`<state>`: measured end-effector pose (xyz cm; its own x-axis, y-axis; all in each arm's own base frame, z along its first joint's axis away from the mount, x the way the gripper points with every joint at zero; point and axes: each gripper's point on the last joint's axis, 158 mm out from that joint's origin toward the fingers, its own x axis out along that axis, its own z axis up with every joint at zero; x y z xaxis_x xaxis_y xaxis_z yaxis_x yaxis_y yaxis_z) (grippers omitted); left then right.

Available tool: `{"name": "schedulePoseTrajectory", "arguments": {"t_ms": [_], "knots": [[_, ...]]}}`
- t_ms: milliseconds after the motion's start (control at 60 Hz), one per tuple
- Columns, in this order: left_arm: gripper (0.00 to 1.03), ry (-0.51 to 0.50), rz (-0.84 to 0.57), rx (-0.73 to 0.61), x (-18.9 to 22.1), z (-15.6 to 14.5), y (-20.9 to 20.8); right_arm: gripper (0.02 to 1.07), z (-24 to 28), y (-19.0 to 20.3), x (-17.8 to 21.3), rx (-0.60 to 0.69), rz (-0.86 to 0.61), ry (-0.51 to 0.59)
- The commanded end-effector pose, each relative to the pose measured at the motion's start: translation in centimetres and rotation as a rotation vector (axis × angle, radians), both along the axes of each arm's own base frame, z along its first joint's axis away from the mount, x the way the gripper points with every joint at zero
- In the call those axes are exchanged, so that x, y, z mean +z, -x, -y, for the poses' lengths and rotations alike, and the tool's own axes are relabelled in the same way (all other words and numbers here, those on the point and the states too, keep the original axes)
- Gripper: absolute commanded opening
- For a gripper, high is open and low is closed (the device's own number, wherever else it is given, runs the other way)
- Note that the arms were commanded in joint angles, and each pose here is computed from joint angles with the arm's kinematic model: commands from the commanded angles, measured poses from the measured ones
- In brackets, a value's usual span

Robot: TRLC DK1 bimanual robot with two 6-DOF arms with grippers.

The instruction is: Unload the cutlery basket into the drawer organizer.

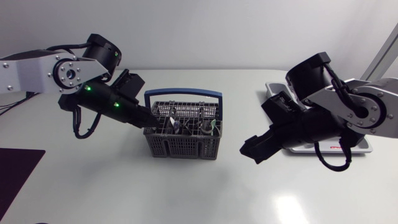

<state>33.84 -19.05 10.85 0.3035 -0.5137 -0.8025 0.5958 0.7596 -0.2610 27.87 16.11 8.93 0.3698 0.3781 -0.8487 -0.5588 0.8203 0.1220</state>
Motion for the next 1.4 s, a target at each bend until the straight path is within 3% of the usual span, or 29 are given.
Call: {"name": "schedulePoseTrajectory", "arguments": {"t_ms": [0, 167, 700, 1017, 1383], "knots": [[0.04, 0.017, 0.019, -0.02, 0.7, 0.0, 0.5, 1.02, 0.0, 0.8, -0.8, -0.009, -0.022, -0.002], [0.04, 0.086, 0.028, -0.039, 2.4, 0.6, 1.0, 1.02, 0.0, 0.8, -0.8, -0.007, -0.024, -0.002], [0.04, 0.125, 0.154, -0.029, 8.8, -0.4, 2.6, 1.02, -0.6, 1.4, -0.4, 0.021, -0.005, -0.004], [0.04, 0.148, 0.226, -0.056, 11.6, -0.1, 4.5, 1.02, -1.1, 1.4, 1.7, 0.062, 0.09, -0.028], [0.04, 0.173, 0.21, -0.221, 11.5, 4.4, 8.9, 1.02, -1.7, 2.8, 2.6, 0.197, 0.166, 0.005]]}}
